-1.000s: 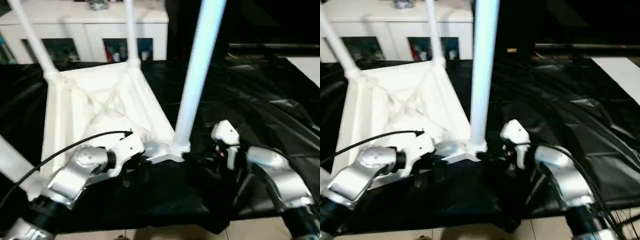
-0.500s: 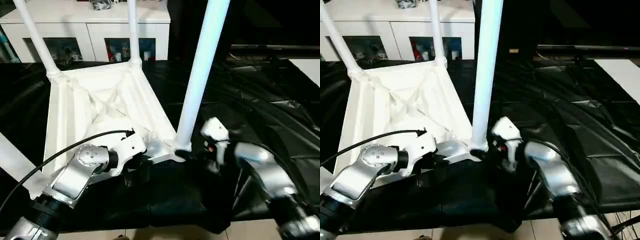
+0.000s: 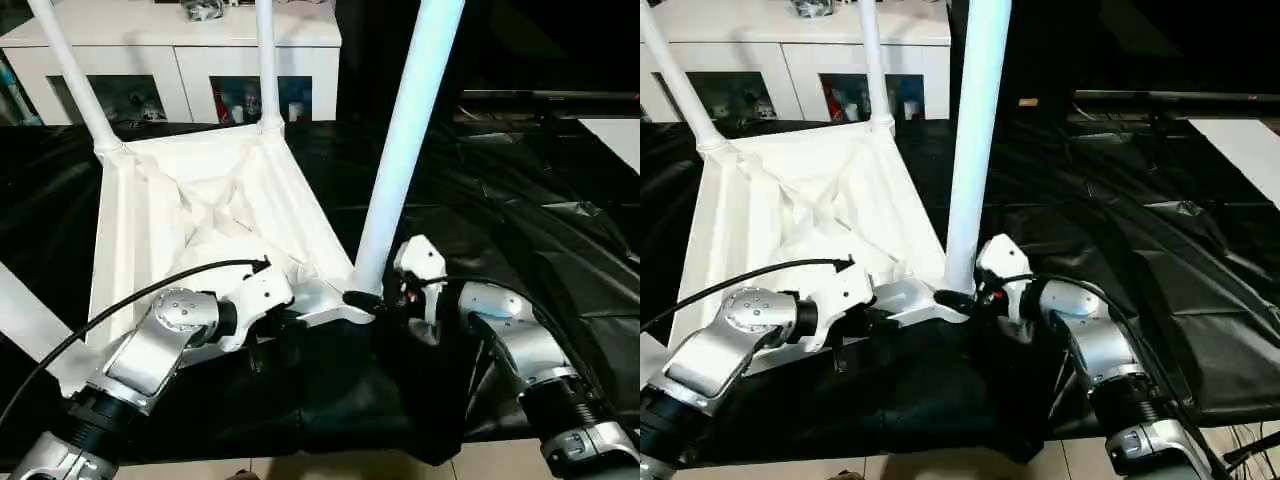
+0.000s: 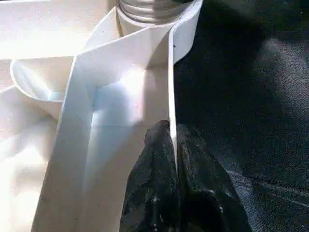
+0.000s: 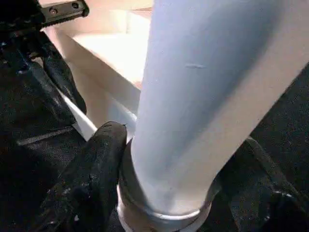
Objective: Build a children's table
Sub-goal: Rotate leg to tighten
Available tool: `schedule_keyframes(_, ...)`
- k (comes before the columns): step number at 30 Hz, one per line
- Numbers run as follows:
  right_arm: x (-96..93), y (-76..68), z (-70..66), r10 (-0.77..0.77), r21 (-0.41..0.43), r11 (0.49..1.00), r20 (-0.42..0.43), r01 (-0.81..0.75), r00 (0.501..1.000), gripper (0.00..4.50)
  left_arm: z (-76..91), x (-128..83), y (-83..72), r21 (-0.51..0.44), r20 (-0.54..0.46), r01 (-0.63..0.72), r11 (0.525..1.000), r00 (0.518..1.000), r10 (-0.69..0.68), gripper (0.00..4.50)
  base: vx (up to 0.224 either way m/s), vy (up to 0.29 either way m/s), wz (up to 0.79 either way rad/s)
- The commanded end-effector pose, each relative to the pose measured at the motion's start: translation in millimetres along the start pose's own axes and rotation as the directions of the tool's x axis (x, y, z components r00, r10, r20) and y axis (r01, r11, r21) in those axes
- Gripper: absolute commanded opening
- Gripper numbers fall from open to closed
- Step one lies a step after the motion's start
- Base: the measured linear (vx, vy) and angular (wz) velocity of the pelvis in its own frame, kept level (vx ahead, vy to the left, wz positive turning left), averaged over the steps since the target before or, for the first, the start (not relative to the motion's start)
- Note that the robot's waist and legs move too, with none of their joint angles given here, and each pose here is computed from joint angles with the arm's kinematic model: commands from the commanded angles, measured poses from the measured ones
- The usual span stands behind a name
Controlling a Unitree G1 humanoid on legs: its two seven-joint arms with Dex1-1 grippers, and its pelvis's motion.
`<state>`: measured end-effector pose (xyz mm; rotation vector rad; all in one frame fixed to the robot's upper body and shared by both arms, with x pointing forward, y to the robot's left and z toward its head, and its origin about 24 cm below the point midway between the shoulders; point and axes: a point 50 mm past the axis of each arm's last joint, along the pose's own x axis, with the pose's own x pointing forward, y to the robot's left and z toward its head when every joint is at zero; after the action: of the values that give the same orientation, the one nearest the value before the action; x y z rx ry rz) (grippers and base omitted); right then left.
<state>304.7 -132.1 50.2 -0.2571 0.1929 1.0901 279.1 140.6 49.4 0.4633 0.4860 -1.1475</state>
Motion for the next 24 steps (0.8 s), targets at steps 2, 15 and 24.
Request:
schedule_keyframes(2,-2.2,-5.1,-4.4,-0.022,-0.013,1.000,-0.045,0.022,0.999,2.94,-8.8,4.7,-4.6,-0.021,-0.028,0.027,0.999,0.999,-0.028,0.00,0.000,0.000,0.00)
schedule_keyframes(15,1.0,-6.2,-4.7,-0.010,0.013,1.000,-0.043,0.011,0.999,3.50,-9.1,4.5,-3.1,-0.025,-0.028,0.049,0.999,0.998,-0.049,0.00,0.000,0.000,0.00)
schedule_keyframes(24,2.3,-7.5,-3.5,-0.003,0.037,0.999,-0.024,0.004,1.000,3.13,-10.2,3.3,-1.8,-0.026,-0.035,0.054,0.998,0.998,-0.055,0.00,0.000,0.000,0.00)
